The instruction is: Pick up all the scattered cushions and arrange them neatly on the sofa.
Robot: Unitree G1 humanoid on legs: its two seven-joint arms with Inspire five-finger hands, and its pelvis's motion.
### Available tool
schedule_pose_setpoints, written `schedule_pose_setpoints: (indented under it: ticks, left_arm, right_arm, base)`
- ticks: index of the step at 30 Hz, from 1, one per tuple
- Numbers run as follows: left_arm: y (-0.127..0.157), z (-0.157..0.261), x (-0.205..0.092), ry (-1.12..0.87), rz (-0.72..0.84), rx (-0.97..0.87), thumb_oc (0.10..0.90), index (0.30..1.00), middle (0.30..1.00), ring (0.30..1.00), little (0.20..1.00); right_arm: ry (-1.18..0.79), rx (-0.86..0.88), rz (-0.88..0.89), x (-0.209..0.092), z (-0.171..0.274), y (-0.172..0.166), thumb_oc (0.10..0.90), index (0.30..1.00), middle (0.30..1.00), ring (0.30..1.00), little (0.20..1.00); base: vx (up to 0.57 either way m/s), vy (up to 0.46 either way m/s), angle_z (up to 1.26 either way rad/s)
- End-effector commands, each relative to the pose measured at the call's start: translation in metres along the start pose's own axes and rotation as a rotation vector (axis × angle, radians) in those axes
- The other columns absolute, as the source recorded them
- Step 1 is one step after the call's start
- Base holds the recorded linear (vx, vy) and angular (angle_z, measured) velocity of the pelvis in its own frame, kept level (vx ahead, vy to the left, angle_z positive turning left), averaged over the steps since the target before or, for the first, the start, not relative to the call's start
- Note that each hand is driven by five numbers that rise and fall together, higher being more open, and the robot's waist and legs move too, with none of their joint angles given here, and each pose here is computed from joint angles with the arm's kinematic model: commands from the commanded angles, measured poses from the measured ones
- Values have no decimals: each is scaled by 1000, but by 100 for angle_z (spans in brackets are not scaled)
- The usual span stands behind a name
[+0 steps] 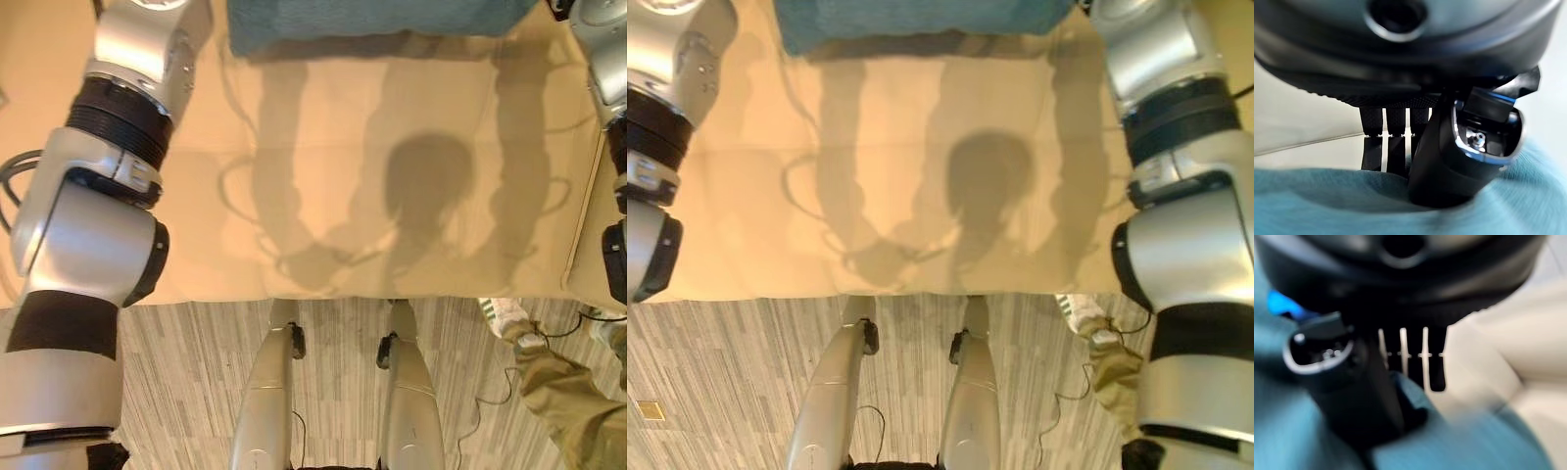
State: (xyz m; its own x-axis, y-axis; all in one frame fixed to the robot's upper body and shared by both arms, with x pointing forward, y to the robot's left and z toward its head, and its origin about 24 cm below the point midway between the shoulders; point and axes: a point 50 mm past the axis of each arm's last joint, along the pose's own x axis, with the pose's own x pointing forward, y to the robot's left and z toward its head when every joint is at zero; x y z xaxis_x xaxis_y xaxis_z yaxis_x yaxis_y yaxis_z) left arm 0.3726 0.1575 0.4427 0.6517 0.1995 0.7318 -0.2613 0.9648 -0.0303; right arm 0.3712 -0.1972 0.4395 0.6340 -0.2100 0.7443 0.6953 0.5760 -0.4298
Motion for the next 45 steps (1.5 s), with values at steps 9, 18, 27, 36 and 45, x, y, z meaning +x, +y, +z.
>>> schedule_pose_setpoints:
  ticks: [9, 18, 27, 36, 45]
  left_arm:
    - [6, 64, 24, -101, -46, -92, 800, 900, 900, 900, 900]
    - [49, 52, 28, -55, 92, 92, 800, 900, 900, 900, 900]
    - [99, 39, 27, 8, 184, 94, 800, 900, 900, 900, 900]
    - [109, 9, 14, 42, 180, 56, 800, 900, 900, 900, 900]
    - [116, -43, -66, -48, 64, -18, 800, 900, 900, 900, 900]
  right_arm:
    - [-226, 258, -54, 16, 92, -28, 800, 900, 900, 900, 900]
    - [-110, 347, -31, 14, 48, -29, 800, 900, 900, 900, 900]
    - [39, 674, -21, 1, -10, -27, 800, 900, 900, 900, 900]
    - [267, 1041, -136, -39, -97, -19, 800, 900, 900, 900, 900]
    - [562, 940, -213, -190, -223, -18, 800, 900, 900, 900, 900]
  base:
    - [-2, -2, -7]
    - [-11, -14, 0]
    - [-2, -2, 0]
    - [5, -45, 2]
    - [70, -57, 3]
